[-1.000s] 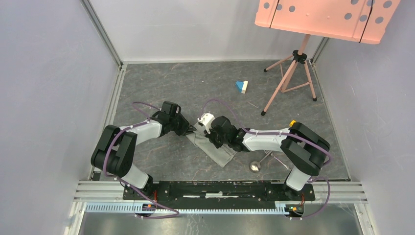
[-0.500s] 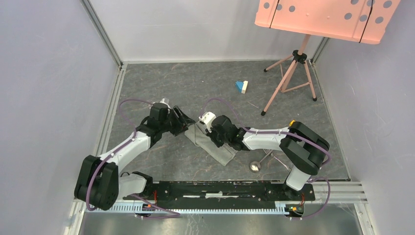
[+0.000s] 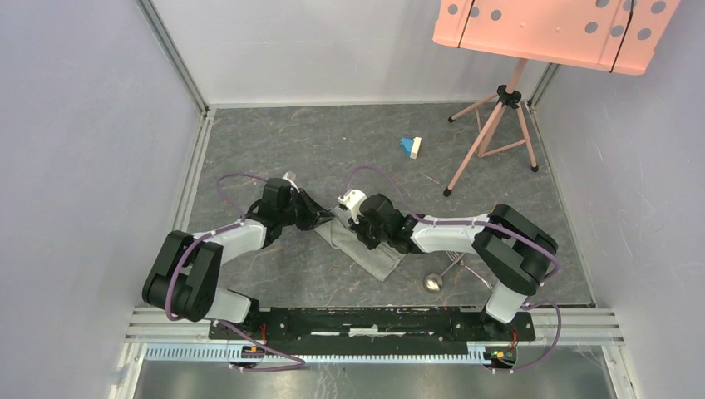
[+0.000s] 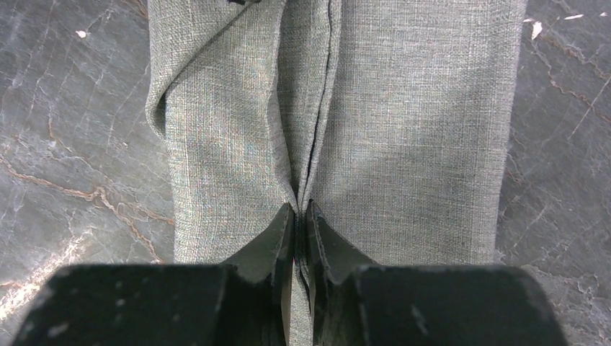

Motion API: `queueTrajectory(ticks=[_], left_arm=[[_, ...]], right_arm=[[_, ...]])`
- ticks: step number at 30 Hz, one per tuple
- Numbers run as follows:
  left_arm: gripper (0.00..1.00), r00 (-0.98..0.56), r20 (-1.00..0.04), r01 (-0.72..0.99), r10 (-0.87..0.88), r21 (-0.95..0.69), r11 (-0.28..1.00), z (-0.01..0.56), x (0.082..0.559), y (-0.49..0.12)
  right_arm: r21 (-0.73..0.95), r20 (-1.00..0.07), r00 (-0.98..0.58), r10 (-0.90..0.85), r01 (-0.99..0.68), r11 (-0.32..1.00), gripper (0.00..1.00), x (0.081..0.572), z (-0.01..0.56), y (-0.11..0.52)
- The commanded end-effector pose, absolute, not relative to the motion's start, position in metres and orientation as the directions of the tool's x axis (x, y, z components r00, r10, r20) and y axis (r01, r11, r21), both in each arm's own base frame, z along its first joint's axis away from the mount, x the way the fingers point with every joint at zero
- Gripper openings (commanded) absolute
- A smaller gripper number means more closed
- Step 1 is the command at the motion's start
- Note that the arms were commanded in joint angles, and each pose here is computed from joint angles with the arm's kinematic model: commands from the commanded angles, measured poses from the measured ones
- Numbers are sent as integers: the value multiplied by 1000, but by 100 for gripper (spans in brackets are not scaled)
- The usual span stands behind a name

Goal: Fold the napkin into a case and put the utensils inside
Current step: Fold the lower triangle-folded napkin at the center of the board, then smooth out the 2/3-rectangle-folded napkin at the center of the board.

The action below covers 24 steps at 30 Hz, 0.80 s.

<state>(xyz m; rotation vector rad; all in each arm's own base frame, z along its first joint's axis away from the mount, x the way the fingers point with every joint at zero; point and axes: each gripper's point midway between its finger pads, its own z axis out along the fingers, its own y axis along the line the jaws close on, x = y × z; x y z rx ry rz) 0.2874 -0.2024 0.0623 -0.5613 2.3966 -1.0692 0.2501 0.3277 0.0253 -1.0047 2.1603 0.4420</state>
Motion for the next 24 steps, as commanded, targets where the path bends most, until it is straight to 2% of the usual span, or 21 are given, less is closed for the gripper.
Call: queueTrajectory(ticks=[1, 9, 15, 19, 24], left_arm=[[16, -798, -242, -137, -552, -819, 557, 78, 299, -210], [15, -807, -230, -155, -544, -807, 570, 67, 303, -212], [11, -811, -214, -176, -545, -799, 575, 51, 313, -212], [8, -809, -200, -187, -553, -803, 565, 45, 316, -210], [8, -811, -191, -202, -553, -796, 571, 38, 315, -209]], right_arm=[[33, -754, -433, -494, -776, 630, 15, 259, 39, 343], [60, -757, -451, -473, -769, 637, 16, 258, 40, 340], [57, -746, -465, -477, -758, 650, 31, 261, 48, 338], [87, -783, -453, -426, -757, 647, 52, 261, 78, 345], [305, -793, -490, -361, -833, 462, 56, 242, 95, 396]])
